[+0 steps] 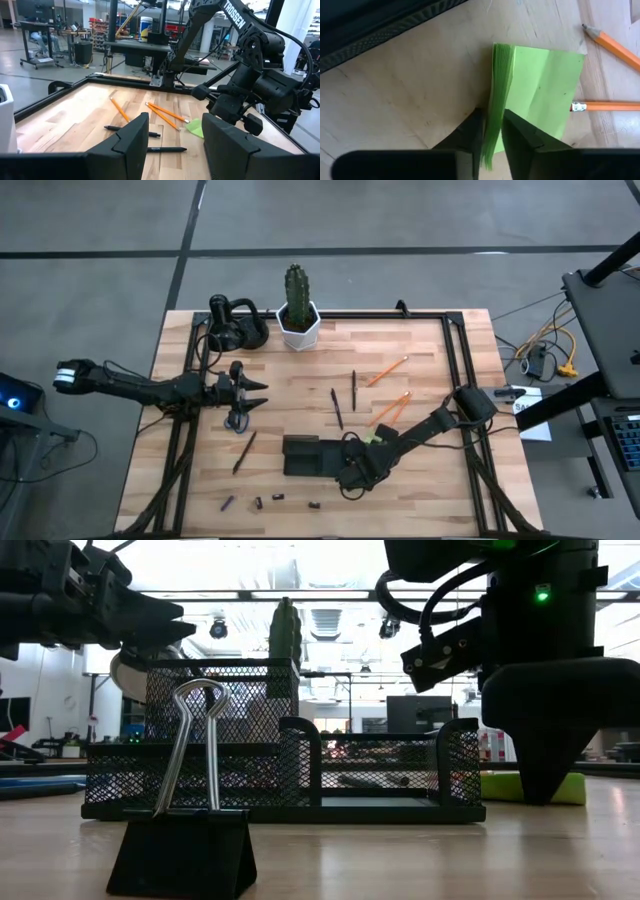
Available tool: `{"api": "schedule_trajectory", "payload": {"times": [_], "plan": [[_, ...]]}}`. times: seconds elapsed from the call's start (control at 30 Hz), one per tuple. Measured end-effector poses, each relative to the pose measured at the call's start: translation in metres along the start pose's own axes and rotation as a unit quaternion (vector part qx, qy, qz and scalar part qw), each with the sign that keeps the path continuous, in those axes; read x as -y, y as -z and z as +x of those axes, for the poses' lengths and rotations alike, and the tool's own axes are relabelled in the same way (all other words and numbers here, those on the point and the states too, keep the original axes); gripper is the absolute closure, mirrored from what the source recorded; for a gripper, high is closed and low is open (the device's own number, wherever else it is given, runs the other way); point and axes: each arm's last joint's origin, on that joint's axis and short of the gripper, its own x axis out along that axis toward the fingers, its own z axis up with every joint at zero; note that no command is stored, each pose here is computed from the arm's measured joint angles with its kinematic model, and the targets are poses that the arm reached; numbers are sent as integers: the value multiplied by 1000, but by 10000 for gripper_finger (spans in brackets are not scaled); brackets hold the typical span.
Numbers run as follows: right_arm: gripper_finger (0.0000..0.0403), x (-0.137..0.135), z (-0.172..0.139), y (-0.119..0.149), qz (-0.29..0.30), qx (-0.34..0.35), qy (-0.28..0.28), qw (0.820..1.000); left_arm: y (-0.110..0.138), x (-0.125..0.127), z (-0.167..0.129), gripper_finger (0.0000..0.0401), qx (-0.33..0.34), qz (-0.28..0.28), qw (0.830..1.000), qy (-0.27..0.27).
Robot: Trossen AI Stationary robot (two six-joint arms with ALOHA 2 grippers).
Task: Pick and place office supplies into organizer
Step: Put the sticky note into the desk organizer
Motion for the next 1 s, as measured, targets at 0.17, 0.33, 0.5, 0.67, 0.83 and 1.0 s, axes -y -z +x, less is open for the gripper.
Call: {"api": "schedule_trajectory", "payload": {"times": [0.17, 0.33, 0.5, 0.67, 0.83, 1.0], "plan": [[390, 0, 0, 0, 0, -2, 0, 1000, 0, 0, 0, 232, 0, 0, 1000, 0], [394, 1, -3, 1, -1, -9, -1, 1000, 0, 0, 0, 232, 0, 0, 1000, 0], [394, 5, -15, 3, 0, -16, 4, 1000, 0, 0, 0, 232, 0, 0, 1000, 0], [394, 2, -30, 5, -8, -13, 1, 1000, -1, 0, 0, 232, 2, 4, 1000, 0], [394, 0, -56, 7, -3, -11, 2, 1000, -2, 0, 0, 232, 7, 3, 1000, 1], [394, -3, -84, 9, -18, 26, -8, 999, -3, 0, 0, 232, 14, 2, 1000, 2]]}}
